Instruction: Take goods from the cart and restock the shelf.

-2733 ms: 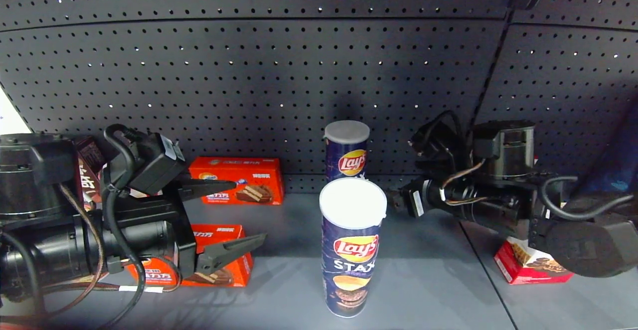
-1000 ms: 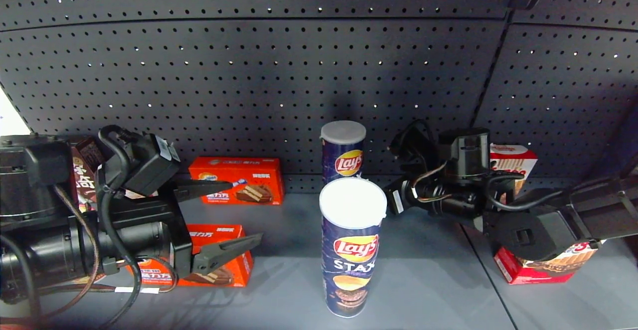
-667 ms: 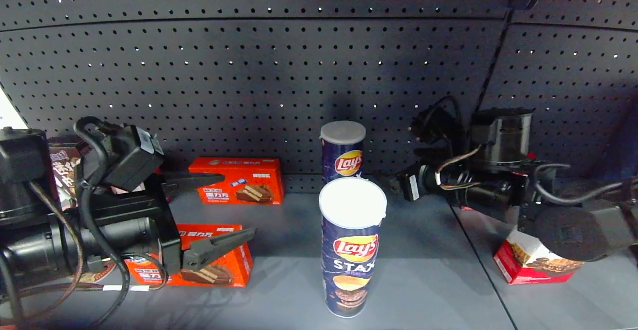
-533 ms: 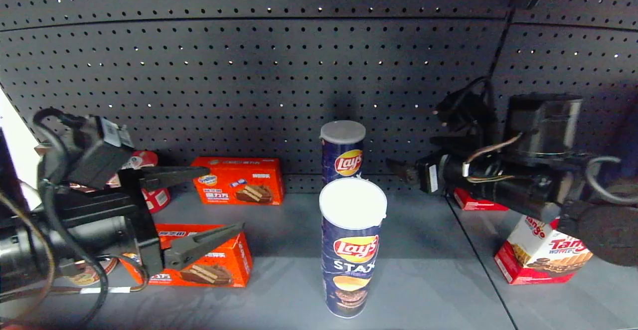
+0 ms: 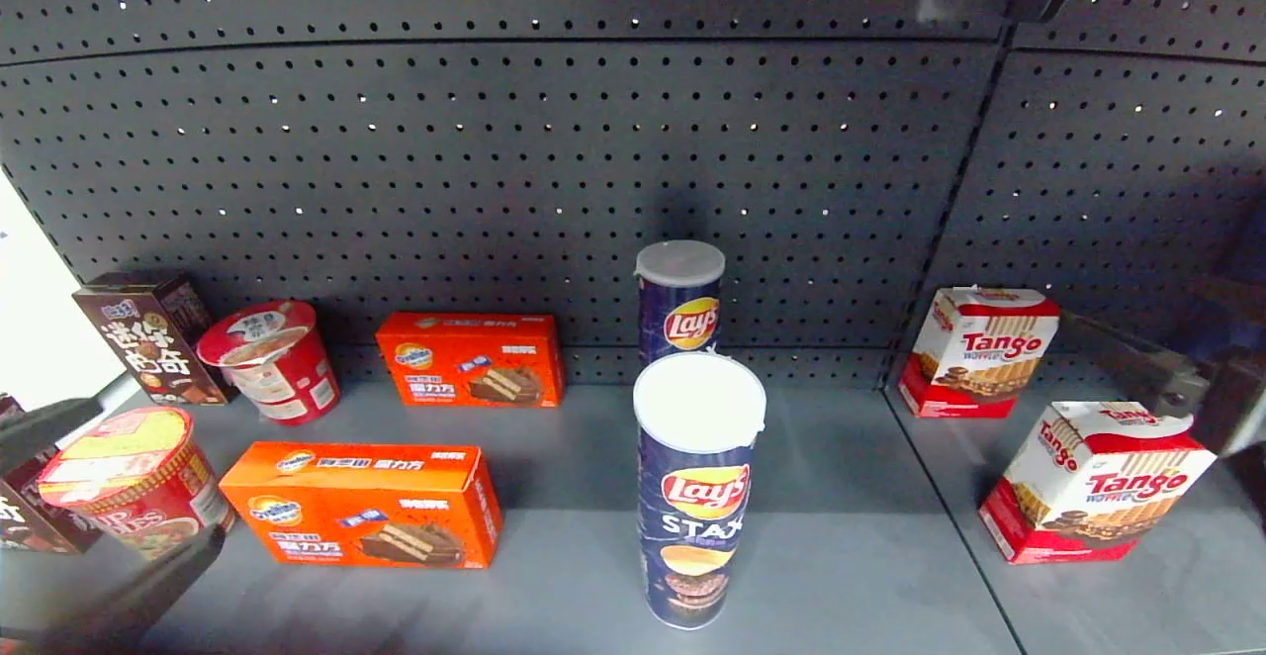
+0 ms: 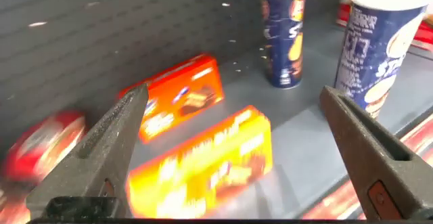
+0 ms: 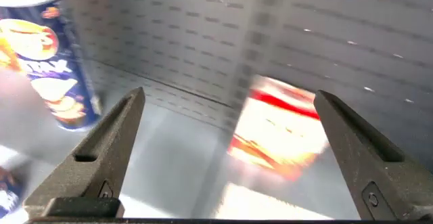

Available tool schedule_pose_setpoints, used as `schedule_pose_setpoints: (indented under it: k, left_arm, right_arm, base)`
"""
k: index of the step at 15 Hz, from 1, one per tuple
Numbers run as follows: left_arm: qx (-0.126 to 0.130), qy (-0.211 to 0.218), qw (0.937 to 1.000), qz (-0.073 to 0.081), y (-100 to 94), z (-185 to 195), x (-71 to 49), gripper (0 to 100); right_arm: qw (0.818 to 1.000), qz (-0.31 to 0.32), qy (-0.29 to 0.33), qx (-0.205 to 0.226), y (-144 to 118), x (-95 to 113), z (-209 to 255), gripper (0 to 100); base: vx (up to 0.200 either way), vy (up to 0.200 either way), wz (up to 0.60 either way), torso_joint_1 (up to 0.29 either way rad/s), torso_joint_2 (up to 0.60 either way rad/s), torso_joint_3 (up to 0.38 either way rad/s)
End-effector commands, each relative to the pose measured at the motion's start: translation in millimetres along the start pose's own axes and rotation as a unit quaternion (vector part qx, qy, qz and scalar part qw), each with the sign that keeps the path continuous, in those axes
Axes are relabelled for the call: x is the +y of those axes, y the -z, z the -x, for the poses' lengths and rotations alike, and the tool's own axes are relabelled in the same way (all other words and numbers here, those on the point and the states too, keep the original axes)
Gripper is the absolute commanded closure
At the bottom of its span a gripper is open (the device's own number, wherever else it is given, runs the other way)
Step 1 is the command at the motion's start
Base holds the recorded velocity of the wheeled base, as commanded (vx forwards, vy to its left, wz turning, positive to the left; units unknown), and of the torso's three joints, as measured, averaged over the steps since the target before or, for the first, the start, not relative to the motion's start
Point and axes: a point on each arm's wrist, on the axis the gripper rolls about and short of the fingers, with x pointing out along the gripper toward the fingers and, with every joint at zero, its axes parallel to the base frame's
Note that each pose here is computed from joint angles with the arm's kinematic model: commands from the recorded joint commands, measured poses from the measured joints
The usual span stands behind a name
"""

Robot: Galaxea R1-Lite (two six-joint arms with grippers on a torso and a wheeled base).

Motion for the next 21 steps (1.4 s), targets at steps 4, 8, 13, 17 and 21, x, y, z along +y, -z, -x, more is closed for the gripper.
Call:
schedule_pose_setpoints:
  k: [4,8,13,17,21]
  left_arm:
    - [0.010,-0.041,0.9989,0.020,46.6,64.8,-37.4,0]
    - [0.020,-0.119,0.9926,0.017,72.5,90.8,-51.5,0]
    - [0.045,-0.132,0.9902,-0.007,87.3,95.9,-55.4,0]
    - [0.052,-0.128,0.9898,-0.034,108.9,86.6,-53.9,0]
    - [0.030,-0.096,0.9945,-0.030,108.7,84.8,-54.6,0]
  right_arm:
    - [0.995,-0.007,0.095,-0.037,26.1,-12.9,82.0,0]
    - [0.979,-0.005,0.203,0.005,79.0,-12.8,118.4,0]
    - [0.967,-0.012,0.254,-0.016,122.7,-3.2,154.9,0]
    - [0.983,-0.038,0.176,-0.017,138.5,3.8,164.6,0]
    - [0.999,-0.045,0.017,0.019,149.0,12.4,162.9,0]
  base:
    - [0.000,0.000,0.00,0.000,0.00,0.000]
    - [0.000,0.000,0.00,0.000,0.00,0.000]
    - [0.000,0.000,0.00,0.000,0.00,0.000]
    - [0.000,0.000,0.00,0.000,0.00,0.000]
    - [0.000,0.000,0.00,0.000,0.00,0.000]
